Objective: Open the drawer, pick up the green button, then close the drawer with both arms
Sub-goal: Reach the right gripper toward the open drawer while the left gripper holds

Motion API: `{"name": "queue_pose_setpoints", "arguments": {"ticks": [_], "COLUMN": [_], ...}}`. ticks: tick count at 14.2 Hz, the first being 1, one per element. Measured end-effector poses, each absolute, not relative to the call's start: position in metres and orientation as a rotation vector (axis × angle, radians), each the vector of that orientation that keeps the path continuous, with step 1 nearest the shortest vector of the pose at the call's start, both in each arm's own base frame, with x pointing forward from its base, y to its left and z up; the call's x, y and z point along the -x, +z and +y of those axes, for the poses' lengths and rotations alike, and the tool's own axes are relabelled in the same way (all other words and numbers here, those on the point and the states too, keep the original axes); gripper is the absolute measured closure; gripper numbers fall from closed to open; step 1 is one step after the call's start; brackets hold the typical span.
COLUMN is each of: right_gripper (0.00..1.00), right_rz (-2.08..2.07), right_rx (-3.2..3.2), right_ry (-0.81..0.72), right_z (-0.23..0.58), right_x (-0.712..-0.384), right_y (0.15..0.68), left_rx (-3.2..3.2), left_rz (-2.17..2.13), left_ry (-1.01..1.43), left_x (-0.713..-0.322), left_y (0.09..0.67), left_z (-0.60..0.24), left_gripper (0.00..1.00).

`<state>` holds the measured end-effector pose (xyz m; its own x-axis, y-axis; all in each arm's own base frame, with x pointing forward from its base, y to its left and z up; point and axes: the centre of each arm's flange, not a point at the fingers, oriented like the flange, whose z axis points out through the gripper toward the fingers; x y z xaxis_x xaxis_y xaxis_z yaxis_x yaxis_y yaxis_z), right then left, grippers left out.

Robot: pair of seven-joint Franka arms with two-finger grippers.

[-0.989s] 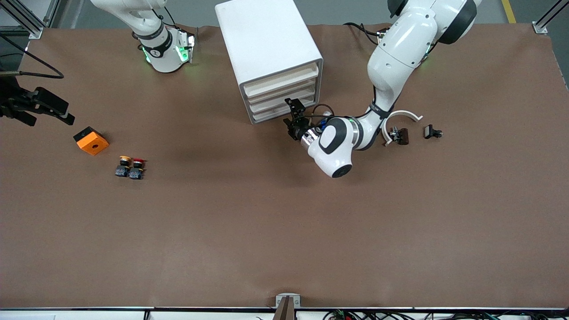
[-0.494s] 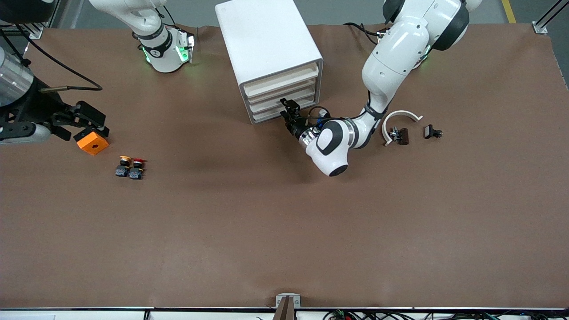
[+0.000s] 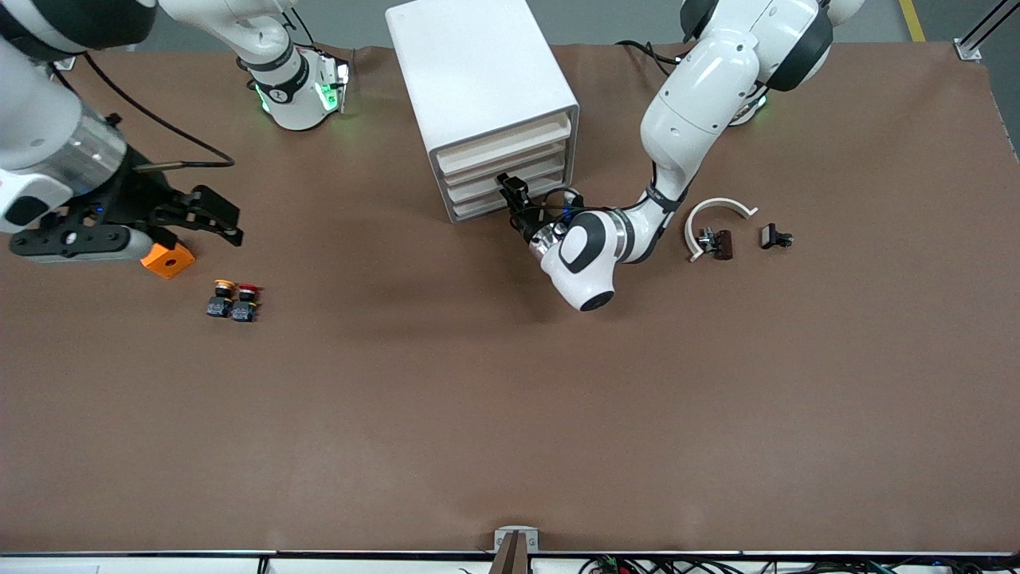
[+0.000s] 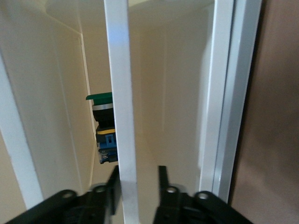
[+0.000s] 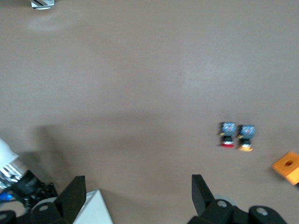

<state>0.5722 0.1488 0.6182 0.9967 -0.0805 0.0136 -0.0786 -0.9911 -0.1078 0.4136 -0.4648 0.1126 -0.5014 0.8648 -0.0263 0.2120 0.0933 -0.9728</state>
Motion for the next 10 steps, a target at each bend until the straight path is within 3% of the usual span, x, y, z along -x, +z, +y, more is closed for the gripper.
{"name": "queue_pose_setpoints", "arguments": {"ticks": [1, 2, 10], "right_gripper": [0.00, 0.00, 0.00], "right_rz": [0.207, 0.308, 0.898], "right_rx": [3.025, 3.013, 2.904], "right_ry": [-0.010, 0.011, 0.114], "right_z": [0.168, 0.191, 0.352], "right_x": [-0.568, -0.562, -0.513], "right_y": [0.616, 0.614, 0.570], "left_rx": [1.044, 1.035, 1.013], "left_rz": [-1.783, -1.785, -1.814], "left_ry": [1.442, 1.438, 1.436], "left_x": [-0.413, -0.414, -0.428], "left_y": [0.115, 0.115, 0.114], "left_z": [-0.465, -0.465, -0.453], "left_gripper": [0.85, 0.86, 0.86]}}
